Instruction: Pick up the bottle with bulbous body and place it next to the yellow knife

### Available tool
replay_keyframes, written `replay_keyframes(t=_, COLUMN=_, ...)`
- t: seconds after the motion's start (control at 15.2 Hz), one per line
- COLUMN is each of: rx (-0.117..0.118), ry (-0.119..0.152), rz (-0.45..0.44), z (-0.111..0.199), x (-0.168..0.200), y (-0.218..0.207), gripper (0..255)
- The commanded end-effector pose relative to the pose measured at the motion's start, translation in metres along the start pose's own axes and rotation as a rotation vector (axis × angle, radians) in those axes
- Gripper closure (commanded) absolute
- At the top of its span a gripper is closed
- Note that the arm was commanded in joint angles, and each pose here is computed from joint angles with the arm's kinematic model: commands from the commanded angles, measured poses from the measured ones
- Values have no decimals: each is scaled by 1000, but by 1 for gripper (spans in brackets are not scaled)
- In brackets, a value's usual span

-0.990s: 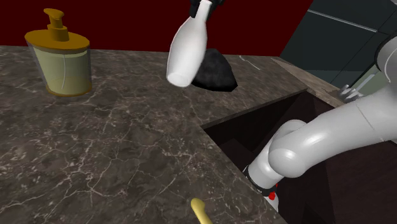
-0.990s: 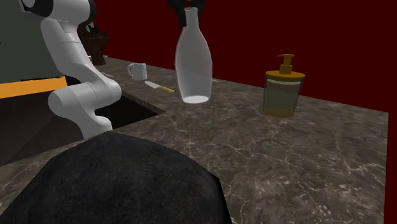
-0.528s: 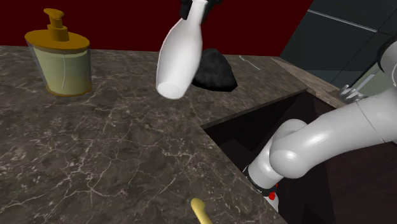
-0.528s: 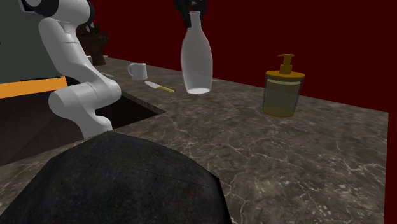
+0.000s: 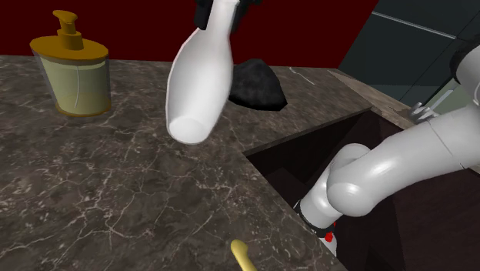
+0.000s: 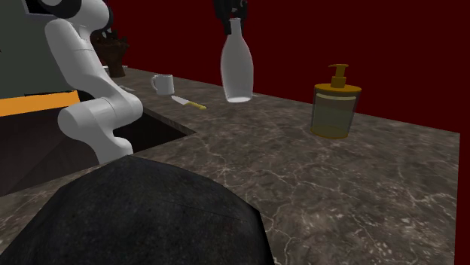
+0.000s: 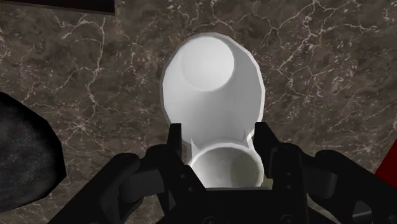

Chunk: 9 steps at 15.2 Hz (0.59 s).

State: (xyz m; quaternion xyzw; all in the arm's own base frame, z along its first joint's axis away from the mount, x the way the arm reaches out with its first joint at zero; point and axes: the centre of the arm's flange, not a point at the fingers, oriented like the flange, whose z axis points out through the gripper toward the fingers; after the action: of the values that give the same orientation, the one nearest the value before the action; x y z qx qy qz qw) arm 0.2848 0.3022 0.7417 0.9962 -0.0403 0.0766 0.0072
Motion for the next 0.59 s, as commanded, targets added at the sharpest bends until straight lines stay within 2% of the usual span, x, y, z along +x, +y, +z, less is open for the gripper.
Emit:
replay_keyframes(t=0.0, rx=1, ry=0, rz=1, z=-3, x=-18, y=-23, gripper=255)
replay_keyframes(t=0.53, rx=1, ry=0, rz=1, z=-13, x=-76, y=-110, gripper=255)
